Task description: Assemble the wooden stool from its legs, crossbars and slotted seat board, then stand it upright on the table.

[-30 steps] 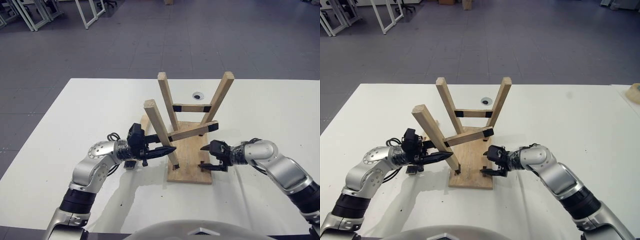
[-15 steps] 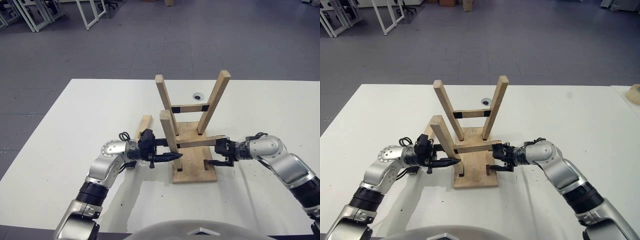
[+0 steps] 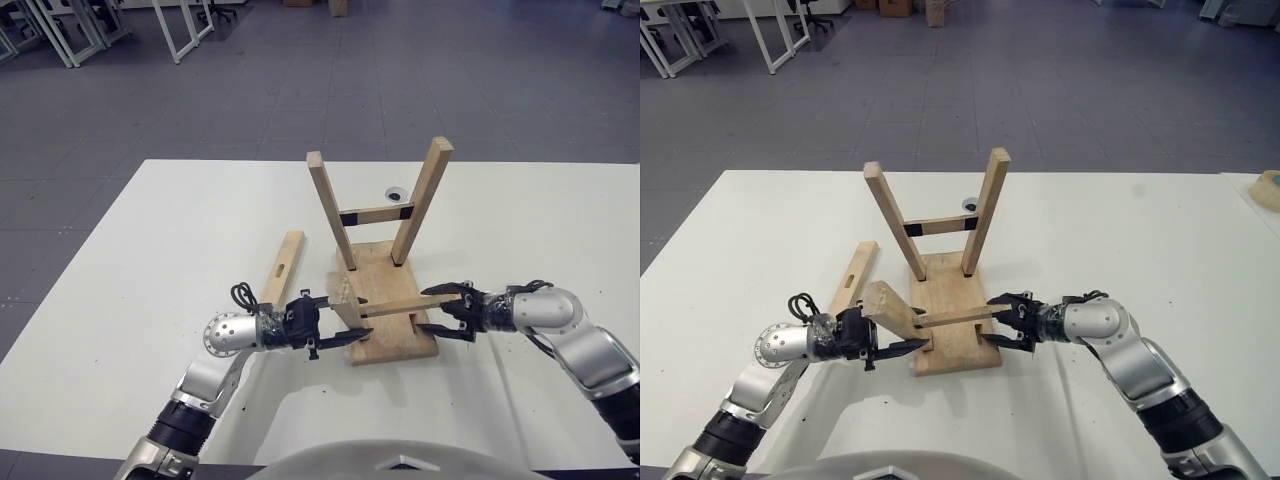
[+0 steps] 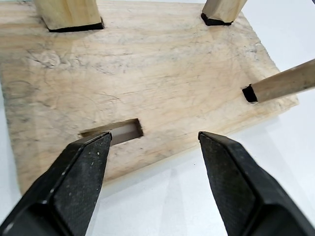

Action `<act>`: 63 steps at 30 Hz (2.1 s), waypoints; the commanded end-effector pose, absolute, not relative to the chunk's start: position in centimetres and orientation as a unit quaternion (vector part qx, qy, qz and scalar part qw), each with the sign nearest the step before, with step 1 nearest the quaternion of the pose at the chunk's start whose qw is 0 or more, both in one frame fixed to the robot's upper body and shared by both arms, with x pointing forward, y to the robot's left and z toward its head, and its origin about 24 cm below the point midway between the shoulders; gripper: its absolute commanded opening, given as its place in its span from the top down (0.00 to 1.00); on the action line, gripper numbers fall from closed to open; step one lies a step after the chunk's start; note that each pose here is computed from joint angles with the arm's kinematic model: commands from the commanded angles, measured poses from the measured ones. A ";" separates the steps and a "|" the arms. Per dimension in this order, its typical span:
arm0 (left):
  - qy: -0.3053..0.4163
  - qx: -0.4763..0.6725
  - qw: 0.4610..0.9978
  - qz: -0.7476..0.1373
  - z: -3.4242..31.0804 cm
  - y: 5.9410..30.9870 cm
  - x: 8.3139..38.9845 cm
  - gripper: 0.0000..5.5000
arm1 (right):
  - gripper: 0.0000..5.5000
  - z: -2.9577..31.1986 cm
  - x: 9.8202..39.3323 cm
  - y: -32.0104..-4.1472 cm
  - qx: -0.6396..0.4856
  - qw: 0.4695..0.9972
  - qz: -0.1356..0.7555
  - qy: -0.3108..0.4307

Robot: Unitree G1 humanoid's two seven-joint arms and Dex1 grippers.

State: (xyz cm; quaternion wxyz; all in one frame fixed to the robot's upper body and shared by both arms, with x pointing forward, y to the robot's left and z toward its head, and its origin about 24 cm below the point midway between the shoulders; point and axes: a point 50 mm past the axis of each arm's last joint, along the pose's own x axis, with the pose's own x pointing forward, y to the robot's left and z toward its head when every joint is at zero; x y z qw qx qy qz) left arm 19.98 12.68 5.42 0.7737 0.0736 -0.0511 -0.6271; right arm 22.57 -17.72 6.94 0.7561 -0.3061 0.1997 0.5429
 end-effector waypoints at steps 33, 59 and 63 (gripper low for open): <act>0.258 0.080 0.956 -0.110 0.9 20.6 16.4 0.51 | 0.41 4.7 21.2 -19.5 -0.267 0.795 0.468 0.279; -0.205 -0.168 0.885 -0.384 25.9 17.4 26.2 0.62 | 0.41 21.8 30.1 -25.8 0.025 0.960 0.279 0.010; -0.126 -0.182 0.831 -0.510 25.4 15.9 24.8 0.62 | 0.35 25.4 28.2 -21.0 0.161 0.868 0.470 0.009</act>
